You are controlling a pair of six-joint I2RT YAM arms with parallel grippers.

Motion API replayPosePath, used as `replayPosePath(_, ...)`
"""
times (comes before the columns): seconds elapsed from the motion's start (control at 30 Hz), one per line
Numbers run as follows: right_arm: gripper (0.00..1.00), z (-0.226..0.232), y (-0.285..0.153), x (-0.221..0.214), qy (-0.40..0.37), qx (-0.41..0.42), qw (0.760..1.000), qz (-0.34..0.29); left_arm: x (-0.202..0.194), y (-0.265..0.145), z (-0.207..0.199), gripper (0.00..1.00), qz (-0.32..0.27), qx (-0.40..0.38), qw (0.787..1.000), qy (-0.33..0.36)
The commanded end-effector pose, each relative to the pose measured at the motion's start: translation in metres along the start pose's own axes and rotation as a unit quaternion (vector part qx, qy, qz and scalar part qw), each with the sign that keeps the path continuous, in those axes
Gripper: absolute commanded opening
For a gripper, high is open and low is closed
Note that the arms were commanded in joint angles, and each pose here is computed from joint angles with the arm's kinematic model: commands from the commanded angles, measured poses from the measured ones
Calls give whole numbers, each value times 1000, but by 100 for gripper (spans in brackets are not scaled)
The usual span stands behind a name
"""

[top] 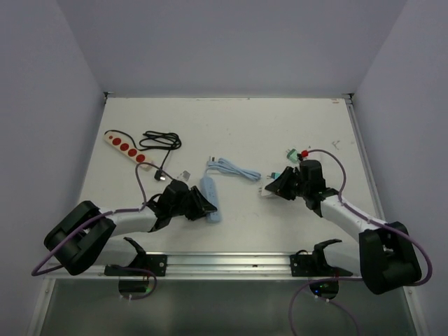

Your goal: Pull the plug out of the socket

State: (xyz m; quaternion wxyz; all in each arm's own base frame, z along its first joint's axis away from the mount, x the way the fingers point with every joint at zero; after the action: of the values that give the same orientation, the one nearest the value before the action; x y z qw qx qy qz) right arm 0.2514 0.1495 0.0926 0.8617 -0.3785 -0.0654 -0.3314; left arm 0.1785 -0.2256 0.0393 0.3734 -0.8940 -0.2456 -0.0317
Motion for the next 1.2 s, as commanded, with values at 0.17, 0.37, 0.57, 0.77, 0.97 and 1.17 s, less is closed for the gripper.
replayPosePath(0.17,0,-41,-4,-18,10,-18,1000,15,18,-3,55,7,-18,109,993,-36)
replayPosePath(0.37,18,-56,-4,-14,24,-42,999,7,50,8,37,17,-33,103,994,-15)
replayPosePath(0.57,63,-57,-13,-11,12,-60,998,1,71,24,34,22,-37,109,993,-21)
replayPosePath(0.77,74,-46,-36,2,-21,-70,997,-29,111,37,42,24,-61,121,990,-41)
replayPosePath(0.97,78,-30,-60,11,-43,-64,995,-56,151,49,49,39,-67,125,988,-61)
replayPosePath(1.17,85,-4,-91,24,-66,-47,993,-89,157,46,47,69,-69,118,988,-66)
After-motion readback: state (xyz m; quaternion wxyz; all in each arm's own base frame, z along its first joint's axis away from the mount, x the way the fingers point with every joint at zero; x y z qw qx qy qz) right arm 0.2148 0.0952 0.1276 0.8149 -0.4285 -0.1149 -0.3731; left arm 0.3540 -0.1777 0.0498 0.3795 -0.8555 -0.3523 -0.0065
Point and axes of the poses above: each gripper's point midway between its finger pads, its own y axis out along the fingers, its own z axis along the line the jaws close on, x = y × z, the point moved 3 cm from there along -y, back along the fingers, and after that the axes turned 3 degrees about y, right-handed, at the moved point
